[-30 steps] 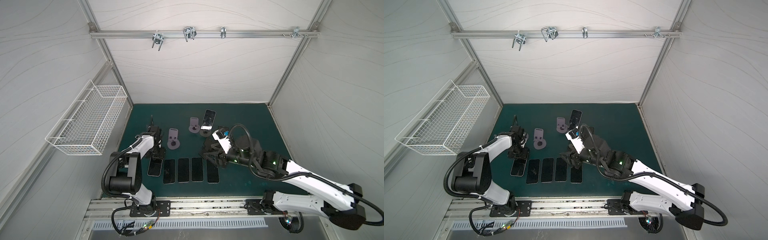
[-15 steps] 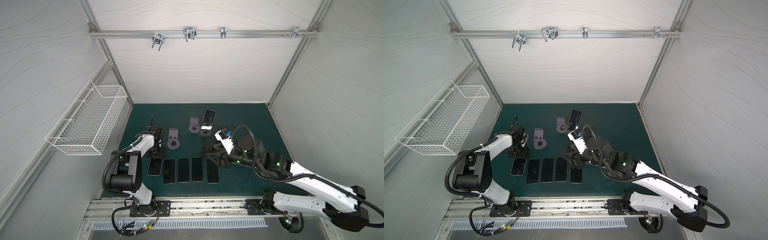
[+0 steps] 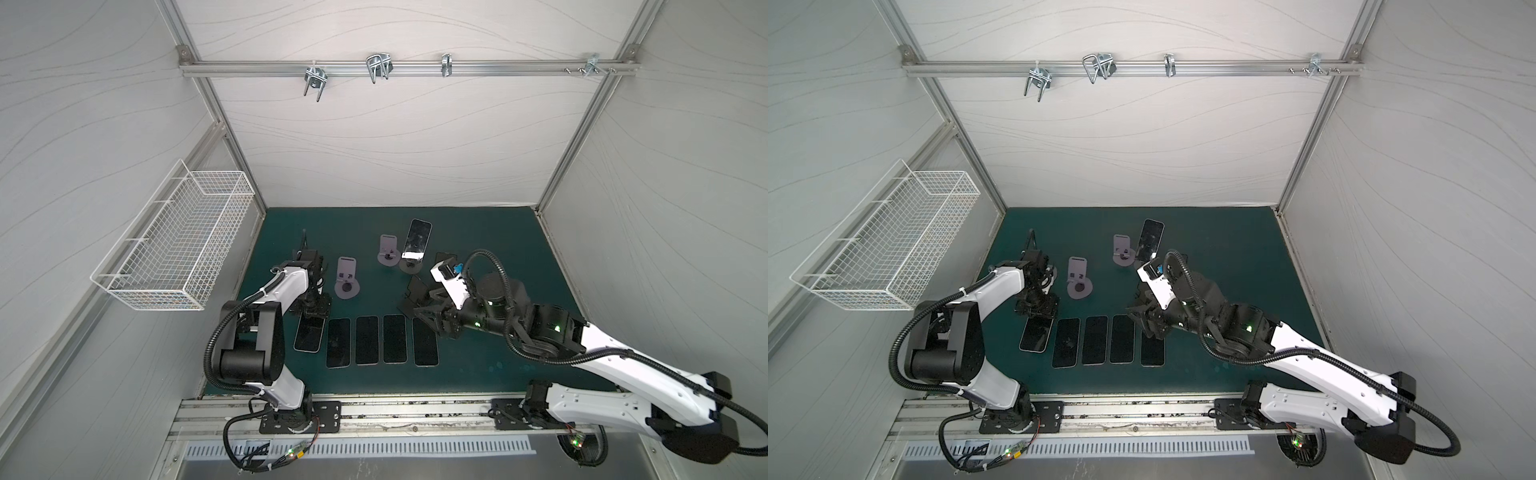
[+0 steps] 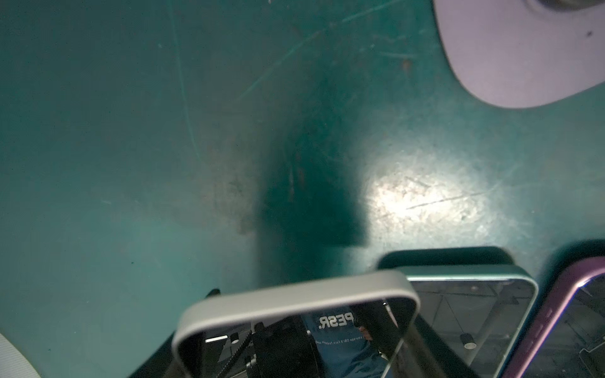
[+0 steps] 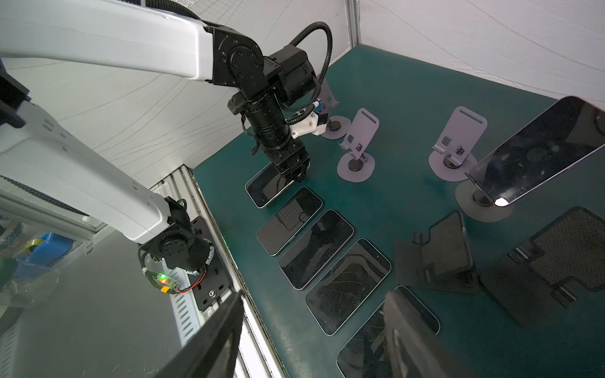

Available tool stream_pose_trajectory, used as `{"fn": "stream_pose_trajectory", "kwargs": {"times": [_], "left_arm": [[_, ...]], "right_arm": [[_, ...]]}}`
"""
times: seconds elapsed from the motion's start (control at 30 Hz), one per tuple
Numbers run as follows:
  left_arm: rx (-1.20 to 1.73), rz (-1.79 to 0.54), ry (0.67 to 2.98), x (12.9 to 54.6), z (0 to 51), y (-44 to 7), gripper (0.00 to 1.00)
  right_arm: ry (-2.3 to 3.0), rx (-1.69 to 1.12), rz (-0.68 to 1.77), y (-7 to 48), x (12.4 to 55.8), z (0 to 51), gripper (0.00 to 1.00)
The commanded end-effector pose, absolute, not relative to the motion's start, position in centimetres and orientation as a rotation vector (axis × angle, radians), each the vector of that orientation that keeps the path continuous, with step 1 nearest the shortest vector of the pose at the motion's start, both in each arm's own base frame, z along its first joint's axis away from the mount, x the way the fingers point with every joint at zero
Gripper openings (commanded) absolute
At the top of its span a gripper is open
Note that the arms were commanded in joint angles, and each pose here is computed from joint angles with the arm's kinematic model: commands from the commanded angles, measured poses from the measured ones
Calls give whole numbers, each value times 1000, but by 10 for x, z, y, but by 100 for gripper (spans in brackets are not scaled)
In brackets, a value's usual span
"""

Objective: Remove the phone from the phone stand

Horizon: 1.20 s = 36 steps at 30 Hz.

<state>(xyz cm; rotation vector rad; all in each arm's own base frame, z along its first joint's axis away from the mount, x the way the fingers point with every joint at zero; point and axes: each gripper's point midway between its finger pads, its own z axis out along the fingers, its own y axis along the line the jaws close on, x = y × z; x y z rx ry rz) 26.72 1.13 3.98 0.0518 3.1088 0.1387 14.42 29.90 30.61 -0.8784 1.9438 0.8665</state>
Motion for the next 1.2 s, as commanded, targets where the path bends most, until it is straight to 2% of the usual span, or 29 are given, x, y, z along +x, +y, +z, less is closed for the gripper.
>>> {"fn": "stream_pose_trajectory", "kwargs": {"times": [0.0,0.37,1.17], "left_arm": [[73,130,3091,272,54,11,72],[72,115,3096,272,54,10,77],[78,103,3076,273,57,8,81]], "right_arm": [[1941,-829,862,289,146,313,69],[1940,-790,852,283,148,317,69],[1951,-777,914,291,145,337,69]]}}
